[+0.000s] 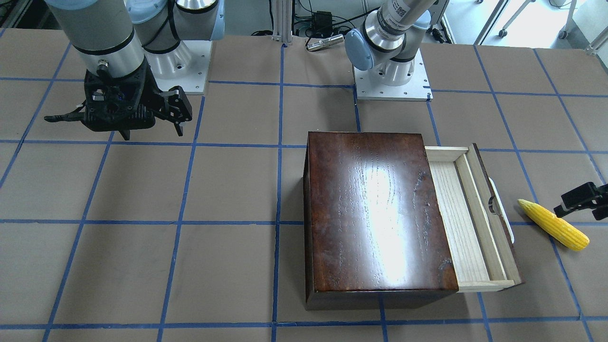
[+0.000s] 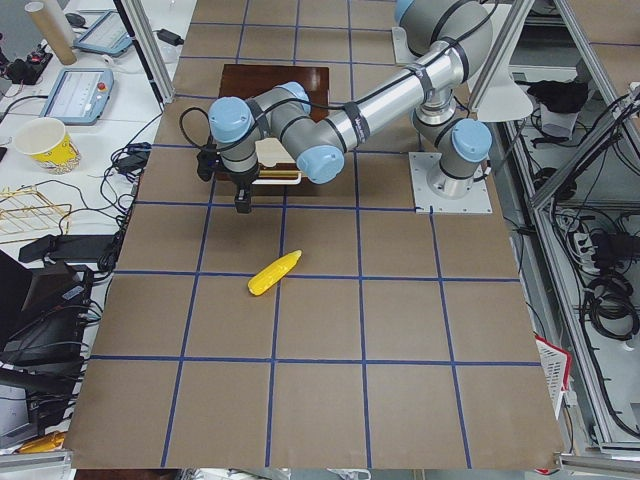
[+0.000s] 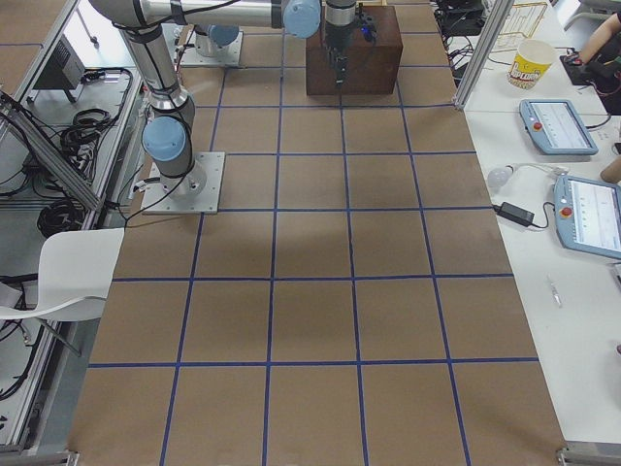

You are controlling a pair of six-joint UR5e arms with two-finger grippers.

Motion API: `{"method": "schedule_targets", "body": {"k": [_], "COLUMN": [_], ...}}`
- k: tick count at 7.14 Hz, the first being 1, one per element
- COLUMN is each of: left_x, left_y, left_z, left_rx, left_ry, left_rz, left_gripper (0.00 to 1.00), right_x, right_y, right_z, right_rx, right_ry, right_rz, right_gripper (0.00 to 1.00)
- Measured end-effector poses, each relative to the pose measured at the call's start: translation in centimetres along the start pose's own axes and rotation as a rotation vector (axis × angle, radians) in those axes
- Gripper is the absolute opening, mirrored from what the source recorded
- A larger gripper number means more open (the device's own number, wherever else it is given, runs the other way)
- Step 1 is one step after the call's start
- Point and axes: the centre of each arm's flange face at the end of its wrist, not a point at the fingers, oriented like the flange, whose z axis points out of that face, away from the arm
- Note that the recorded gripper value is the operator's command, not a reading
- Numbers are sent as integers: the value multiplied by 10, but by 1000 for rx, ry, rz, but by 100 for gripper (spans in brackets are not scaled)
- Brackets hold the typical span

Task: Open drawer and put corn inside
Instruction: 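Release the handle and move the left gripper above the yellow corn, then lower the left gripper and grasp the yellow corn cob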

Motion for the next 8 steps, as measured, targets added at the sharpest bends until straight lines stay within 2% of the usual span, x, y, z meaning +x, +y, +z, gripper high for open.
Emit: {"method": "schedule_targets", "body": {"k": [4,8], "left_x": [-64,-100], "left_y": [12,15], "left_z": [32,95], "left_rx": [-51,-133], "left_ry": [-40,-5], "left_rz": [-280,-438], "left_gripper": [100,100], "right_x": [1,0], "right_y": [0,0], "right_z": [0,0], "right_rx": [0,0], "right_ry": [0,0], "right_rz": [3,1], "right_gripper": [100,100]}}
